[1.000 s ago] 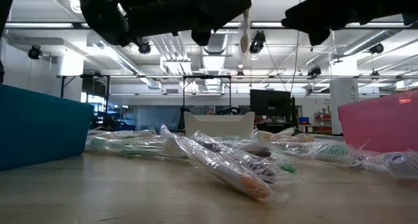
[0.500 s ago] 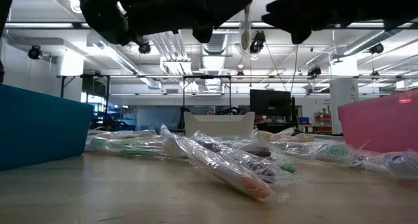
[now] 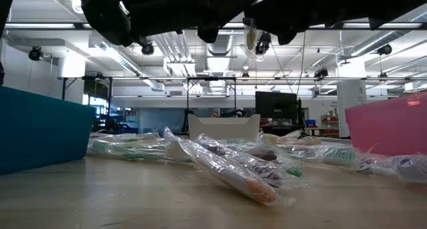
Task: Pick & Place Toothbrushes
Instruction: Put the orange toothbrush into the blue bin
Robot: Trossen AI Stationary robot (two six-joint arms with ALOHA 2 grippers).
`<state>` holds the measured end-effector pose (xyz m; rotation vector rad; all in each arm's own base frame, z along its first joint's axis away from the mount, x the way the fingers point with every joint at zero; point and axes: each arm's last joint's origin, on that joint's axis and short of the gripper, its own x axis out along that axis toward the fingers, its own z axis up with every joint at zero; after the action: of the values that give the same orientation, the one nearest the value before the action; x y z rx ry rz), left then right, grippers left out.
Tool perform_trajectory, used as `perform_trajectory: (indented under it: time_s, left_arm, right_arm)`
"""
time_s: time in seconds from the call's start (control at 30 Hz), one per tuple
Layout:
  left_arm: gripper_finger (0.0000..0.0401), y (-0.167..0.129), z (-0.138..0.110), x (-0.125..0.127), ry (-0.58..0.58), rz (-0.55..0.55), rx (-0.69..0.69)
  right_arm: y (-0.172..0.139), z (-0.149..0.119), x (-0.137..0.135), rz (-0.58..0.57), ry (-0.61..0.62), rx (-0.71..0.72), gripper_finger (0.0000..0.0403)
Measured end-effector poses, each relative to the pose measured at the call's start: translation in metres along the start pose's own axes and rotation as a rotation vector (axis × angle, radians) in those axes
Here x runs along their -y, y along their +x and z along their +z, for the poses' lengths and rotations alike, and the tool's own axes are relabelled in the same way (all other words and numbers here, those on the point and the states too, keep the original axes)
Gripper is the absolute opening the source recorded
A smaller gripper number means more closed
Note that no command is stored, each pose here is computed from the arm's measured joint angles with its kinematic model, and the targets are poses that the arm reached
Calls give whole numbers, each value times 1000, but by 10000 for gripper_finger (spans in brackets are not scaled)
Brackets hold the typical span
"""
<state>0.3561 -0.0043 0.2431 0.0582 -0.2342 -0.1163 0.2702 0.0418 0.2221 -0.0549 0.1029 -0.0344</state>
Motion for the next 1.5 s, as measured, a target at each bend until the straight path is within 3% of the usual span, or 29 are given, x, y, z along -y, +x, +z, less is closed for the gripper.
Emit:
perform_trajectory:
  time_s: [0.4,0.67,1.0,1.13,1.33,1.5]
  left_arm:
    - [19,0,0,1,4,-25,2]
    - [53,0,0,2,-73,-82,-5]
    - [125,-5,12,3,-94,-108,-56]
    - [140,-8,16,3,-97,-108,-102]
    - [147,-10,17,4,-65,-112,-159]
    - [149,-10,14,4,-72,-117,-292]
  right_arm:
    - [-1,0,0,-3,-3,-8,19]
    - [-4,1,1,3,-10,-26,15]
    - [-40,18,9,3,73,-128,14]
    - [-58,29,13,-14,137,-294,14]
    - [-78,55,17,-61,210,-665,14]
    - [-75,68,12,56,260,-859,14]
